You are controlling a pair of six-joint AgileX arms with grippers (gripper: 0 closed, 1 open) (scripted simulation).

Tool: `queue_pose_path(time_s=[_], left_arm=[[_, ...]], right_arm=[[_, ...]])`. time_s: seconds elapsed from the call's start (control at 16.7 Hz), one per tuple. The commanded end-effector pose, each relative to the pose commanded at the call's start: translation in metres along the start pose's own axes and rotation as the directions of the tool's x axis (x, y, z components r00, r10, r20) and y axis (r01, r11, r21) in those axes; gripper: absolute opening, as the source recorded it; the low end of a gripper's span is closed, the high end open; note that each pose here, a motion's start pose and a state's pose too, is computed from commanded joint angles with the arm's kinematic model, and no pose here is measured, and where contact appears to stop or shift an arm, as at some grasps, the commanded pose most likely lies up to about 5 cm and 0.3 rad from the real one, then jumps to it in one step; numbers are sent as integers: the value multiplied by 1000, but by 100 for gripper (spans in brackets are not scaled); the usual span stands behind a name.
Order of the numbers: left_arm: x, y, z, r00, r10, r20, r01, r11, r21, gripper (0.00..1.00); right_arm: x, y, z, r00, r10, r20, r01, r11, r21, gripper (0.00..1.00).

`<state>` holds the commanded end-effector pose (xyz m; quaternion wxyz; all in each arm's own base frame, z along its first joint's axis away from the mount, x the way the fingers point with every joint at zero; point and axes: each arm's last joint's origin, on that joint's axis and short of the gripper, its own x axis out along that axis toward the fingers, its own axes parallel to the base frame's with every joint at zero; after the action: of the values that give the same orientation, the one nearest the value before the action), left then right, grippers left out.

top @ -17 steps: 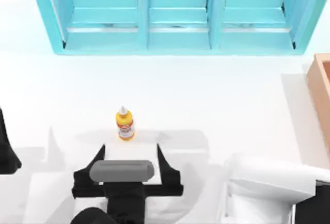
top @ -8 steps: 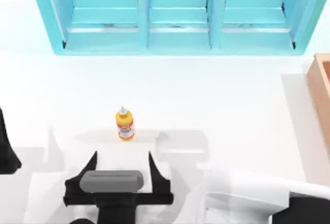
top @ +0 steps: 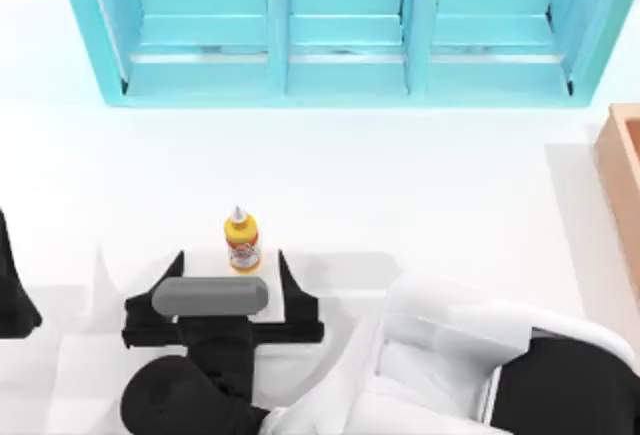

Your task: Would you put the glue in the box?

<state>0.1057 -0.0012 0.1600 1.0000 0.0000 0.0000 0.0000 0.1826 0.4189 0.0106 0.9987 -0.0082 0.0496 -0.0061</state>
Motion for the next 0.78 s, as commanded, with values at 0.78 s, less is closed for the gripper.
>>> queue_pose_path(time_s=[0.78], left_arm=[[0, 0, 0, 1000, 0, 0, 0, 1000, 0, 100]], right_arm=[[45, -8, 1, 1000, 1, 1, -1, 1000, 0, 62]])
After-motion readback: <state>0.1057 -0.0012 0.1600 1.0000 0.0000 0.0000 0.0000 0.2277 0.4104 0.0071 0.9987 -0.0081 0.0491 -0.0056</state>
